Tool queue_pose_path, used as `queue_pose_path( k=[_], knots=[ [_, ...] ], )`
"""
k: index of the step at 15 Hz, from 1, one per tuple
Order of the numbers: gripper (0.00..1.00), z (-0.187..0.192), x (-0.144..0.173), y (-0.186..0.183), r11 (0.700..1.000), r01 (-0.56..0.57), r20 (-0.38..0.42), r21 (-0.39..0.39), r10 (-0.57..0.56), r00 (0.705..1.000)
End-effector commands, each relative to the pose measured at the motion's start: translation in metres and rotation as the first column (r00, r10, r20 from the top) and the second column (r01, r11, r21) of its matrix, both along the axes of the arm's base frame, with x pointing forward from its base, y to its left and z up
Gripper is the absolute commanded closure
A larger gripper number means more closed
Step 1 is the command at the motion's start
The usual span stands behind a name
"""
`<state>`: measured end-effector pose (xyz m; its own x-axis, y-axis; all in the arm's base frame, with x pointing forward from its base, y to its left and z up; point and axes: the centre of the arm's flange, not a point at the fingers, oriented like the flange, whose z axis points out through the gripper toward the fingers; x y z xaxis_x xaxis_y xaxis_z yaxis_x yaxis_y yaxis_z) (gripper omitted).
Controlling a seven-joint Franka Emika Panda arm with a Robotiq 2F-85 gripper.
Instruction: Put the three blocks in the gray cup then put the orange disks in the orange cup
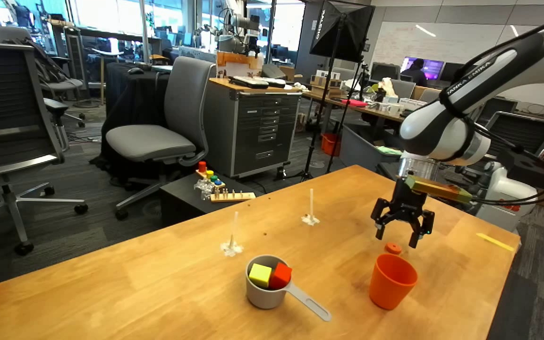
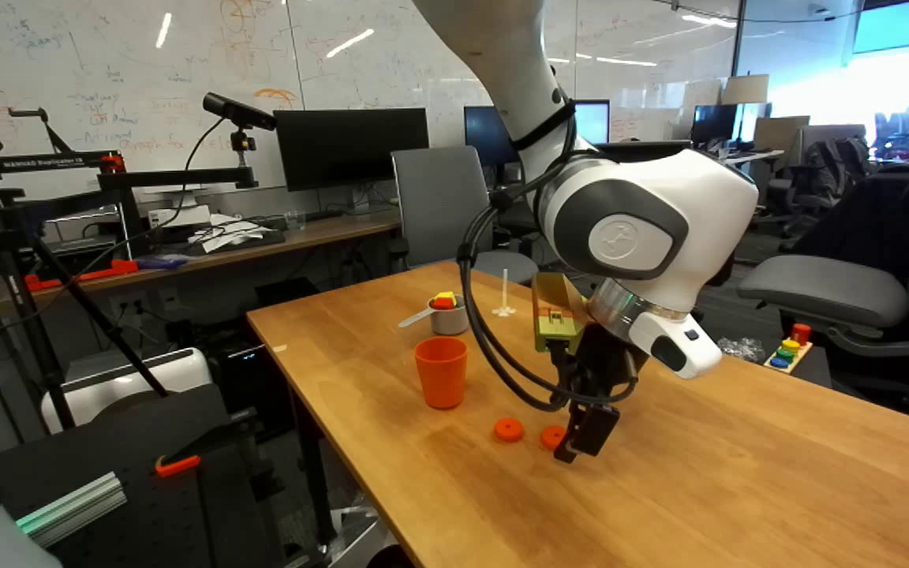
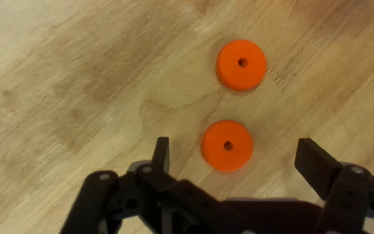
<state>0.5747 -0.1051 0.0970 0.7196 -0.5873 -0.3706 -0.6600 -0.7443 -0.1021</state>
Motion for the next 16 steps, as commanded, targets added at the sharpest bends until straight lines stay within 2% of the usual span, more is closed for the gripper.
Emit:
queue_pose_path(
  k=[1,5,6,9,10,11,13,16],
  knots=[
    [0.0,-0.001,0.007,-0.004,0.998,0.054,-0.009,0.028,-0.054,0.999],
    [0.0,0.002,0.006,-0.003,0.998,0.063,-0.012,0.026,-0.063,0.998],
    [0.25,0.003,0.006,-0.004,0.998,0.061,-0.011,0.021,-0.061,0.998],
    [0.37,0.006,0.005,-0.006,0.997,0.073,-0.011,0.027,-0.072,0.997],
    [0.12,0.007,0.004,-0.007,0.997,0.075,-0.01,0.027,-0.075,0.997],
    [0.11,0.009,0.003,-0.009,0.996,0.081,-0.009,0.023,-0.081,0.997],
    [0.01,0.011,0.001,-0.012,0.996,0.091,-0.009,0.01,-0.091,0.996],
    [0.0,0.011,0.0,-0.016,0.991,0.129,-0.029,-0.032,-0.13,0.991]
  ],
)
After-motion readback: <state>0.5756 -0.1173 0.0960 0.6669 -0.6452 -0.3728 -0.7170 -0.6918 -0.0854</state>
